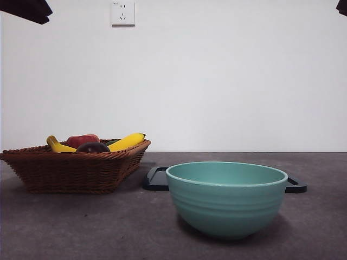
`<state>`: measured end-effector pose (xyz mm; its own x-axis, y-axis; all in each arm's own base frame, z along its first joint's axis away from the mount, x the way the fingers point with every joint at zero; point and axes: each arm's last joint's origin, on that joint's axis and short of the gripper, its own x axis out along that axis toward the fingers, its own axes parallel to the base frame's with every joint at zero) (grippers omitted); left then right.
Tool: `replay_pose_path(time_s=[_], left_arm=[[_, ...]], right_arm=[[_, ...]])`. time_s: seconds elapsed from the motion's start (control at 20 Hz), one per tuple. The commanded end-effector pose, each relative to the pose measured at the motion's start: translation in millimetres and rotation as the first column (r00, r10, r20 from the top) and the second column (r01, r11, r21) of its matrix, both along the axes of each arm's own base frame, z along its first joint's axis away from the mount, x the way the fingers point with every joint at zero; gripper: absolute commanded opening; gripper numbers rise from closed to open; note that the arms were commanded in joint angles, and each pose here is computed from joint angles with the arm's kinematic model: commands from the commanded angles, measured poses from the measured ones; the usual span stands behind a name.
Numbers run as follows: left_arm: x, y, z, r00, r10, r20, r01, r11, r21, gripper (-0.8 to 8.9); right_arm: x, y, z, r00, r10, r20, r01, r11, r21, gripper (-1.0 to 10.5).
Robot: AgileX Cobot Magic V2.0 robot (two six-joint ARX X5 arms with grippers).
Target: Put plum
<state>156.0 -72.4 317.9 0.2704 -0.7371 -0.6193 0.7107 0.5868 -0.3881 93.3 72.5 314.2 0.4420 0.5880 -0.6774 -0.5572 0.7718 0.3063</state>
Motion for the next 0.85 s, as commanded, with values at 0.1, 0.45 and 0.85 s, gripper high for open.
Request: replay_pose_path(time_s=[0.1,0.45,0.85], left_arm=[[1.6,-1.3,5.6,1.0,-0.011,0.023,0.011,1.0,-0.007,0.09],[1.6,-1.3,5.6,1.0,-0.011,0.023,0.012,1.0,-0.007,0.09],[-2.0,0.0,8.2,0.999,-0.011,0.039,0.012,1.0,-0.012,0.09]], right_arm=[[0.3,1.4,3.8,1.0,0.011,0.013,-0.011,1.0,0.005,0.1],[0.7,1.6,4.5,1.0,0.011,0.021,-0.011,1.0,0.01,0.1],[2.5,2.9,6.9,0.999,0.01,0.049,-0.012,1.0,0.029,0.1]])
